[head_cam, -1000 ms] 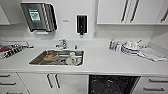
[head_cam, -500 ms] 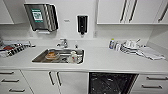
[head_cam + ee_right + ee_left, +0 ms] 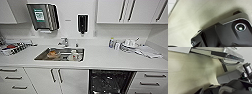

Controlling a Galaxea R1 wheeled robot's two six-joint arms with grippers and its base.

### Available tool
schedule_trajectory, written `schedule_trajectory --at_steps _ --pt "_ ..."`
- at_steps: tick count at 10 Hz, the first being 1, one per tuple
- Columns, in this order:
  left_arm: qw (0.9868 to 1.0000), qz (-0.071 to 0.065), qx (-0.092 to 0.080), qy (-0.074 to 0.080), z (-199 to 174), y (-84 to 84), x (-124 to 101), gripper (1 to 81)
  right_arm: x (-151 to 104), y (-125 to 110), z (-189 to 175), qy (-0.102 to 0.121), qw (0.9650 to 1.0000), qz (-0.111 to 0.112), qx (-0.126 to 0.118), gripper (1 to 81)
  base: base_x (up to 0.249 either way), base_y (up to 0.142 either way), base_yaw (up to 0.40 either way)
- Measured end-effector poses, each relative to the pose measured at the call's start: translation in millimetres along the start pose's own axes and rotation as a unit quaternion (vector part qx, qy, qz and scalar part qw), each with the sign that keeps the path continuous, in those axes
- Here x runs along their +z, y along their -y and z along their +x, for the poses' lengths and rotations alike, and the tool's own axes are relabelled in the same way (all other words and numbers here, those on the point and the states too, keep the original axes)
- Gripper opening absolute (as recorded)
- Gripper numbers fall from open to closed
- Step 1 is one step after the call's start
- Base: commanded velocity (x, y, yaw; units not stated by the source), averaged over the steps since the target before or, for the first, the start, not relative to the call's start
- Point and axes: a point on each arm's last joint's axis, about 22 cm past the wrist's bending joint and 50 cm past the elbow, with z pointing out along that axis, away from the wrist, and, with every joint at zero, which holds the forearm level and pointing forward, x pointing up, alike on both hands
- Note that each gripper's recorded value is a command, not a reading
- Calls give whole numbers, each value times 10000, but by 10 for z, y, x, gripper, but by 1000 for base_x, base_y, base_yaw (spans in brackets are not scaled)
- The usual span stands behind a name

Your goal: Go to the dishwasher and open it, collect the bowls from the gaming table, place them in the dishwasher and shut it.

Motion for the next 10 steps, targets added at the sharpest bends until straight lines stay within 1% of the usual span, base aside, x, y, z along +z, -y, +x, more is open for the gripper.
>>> schedule_trajectory --at_steps 1,2,3,4,5,6,7,8,9,10 --pt "10000 27 -24 43 -68 24 16 811 -104 14 220 -206 9997 26 -102 811 0 0 0" --pt "9999 62 -61 99 -153 67 56 811 -209 72 464 -412 9988 67 -256 811 0 0 0" --pt "9999 99 -39 78 -138 112 93 811 -327 172 658 -600 9965 168 -559 811 0 0 0" --pt "9999 122 -51 79 -158 144 141 811 -318 149 572 -551 9954 176 -762 811 0 0 0" --pt "9997 159 -118 161 -291 187 202 811 -271 23 370 -427 9944 122 -954 811 0 0 0" --pt "9991 246 -217 268 -466 276 265 811 -254 -77 252 -358 9927 69 -1152 811 0 0 0" --pt "9983 393 -287 325 -589 422 323 811 -262 -160 238 -398 9902 23 -1342 811 0 0 0" --pt "9973 566 -345 316 -697 593 365 811 -262 -239 278 -483 9886 -38 -1426 811 0 0 0" --pt "9956 750 -427 351 -869 763 406 811 -241 -351 288 -554 9873 -125 -1485 811 0 0 0" --pt "9937 907 -530 399 -1084 894 441 811 -198 -474 244 -570 9861 -223 -1542 811 0 0 0"
